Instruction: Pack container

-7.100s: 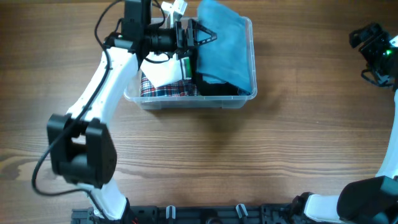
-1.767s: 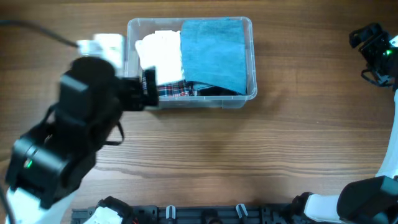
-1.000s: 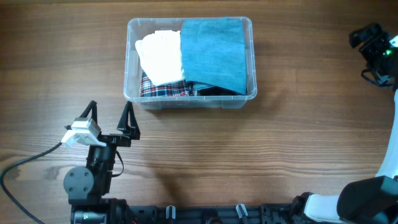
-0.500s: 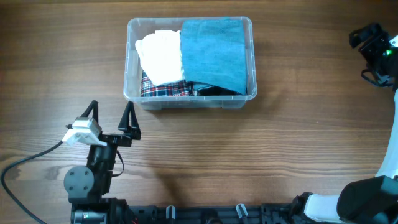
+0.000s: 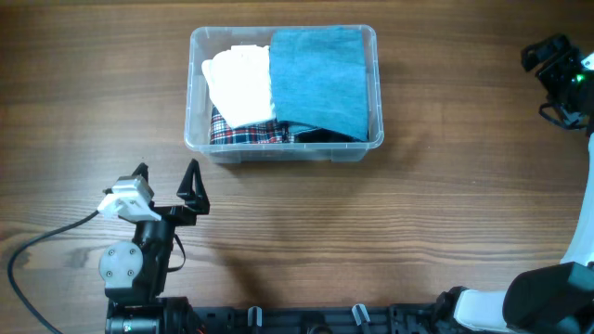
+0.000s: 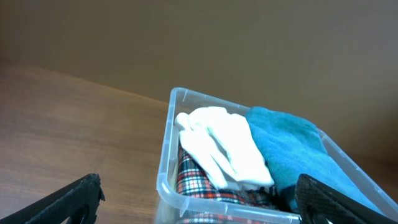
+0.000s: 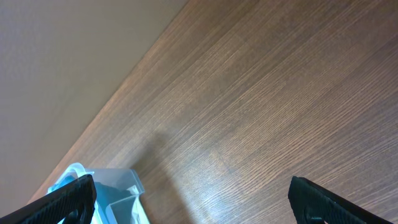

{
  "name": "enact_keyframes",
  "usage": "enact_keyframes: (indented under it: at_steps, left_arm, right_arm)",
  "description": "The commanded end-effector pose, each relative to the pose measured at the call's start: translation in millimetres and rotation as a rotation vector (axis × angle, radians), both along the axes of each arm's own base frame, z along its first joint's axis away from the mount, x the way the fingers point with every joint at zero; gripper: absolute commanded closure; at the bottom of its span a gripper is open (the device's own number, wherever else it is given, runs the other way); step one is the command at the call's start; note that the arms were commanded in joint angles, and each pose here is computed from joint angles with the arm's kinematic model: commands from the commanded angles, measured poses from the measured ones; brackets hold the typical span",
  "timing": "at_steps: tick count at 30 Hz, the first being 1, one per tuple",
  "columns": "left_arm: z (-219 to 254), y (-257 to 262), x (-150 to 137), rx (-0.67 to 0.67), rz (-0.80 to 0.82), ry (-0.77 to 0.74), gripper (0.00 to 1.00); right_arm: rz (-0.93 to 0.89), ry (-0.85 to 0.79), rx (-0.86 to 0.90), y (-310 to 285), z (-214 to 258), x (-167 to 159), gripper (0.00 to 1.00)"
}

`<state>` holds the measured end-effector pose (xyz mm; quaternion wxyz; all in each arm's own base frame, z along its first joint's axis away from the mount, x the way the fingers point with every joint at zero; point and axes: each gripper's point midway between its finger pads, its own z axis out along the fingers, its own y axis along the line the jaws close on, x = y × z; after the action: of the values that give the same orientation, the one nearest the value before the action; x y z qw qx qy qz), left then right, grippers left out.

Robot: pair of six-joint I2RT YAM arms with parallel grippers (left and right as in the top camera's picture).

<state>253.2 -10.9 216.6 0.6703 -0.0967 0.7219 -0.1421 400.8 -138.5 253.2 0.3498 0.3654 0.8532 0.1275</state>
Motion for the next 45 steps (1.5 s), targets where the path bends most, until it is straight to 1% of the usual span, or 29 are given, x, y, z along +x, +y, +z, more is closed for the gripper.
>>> enact_keyframes:
  at_steps: [1, 5, 9, 12, 19, 45]
  left_arm:
    - [-3.9, 5.8, -7.0, 0.004, 0.031, -0.008, 0.0]
    - [-10.8, 6.2, -10.9, 0.004, 0.035, -0.042, 0.0]
    - [-18.9, 6.1, -9.0, 0.005, 0.034, -0.093, 0.0]
    - [-27.3, 5.2, -6.9, 0.004, 0.03, -0.098, 0.0]
    - [-59.4, 4.4, -7.3, 0.001, 0.029, 0.011, 0.0]
    - [-59.1, -1.0, -7.4, 0.002, 0.012, 0.01, 0.0]
  right_arm:
    - [-0.005, 0.013, 0.006, -0.1, -5.6, 1.9, 0.0]
    - [-0.005, 0.013, 0.006, -0.1, -5.6, 1.9, 0.0]
    - [-0.005, 0.013, 0.006, -0.1, -5.6, 1.9, 0.0]
    - [-0.005, 0.013, 0.006, -0.1, -5.6, 1.9, 0.0]
    - [-0.005, 0.013, 0.006, -0.1, -5.6, 1.9, 0.0]
    - [-0.005, 0.013, 0.006, -0.1, -5.6, 1.9, 0.0]
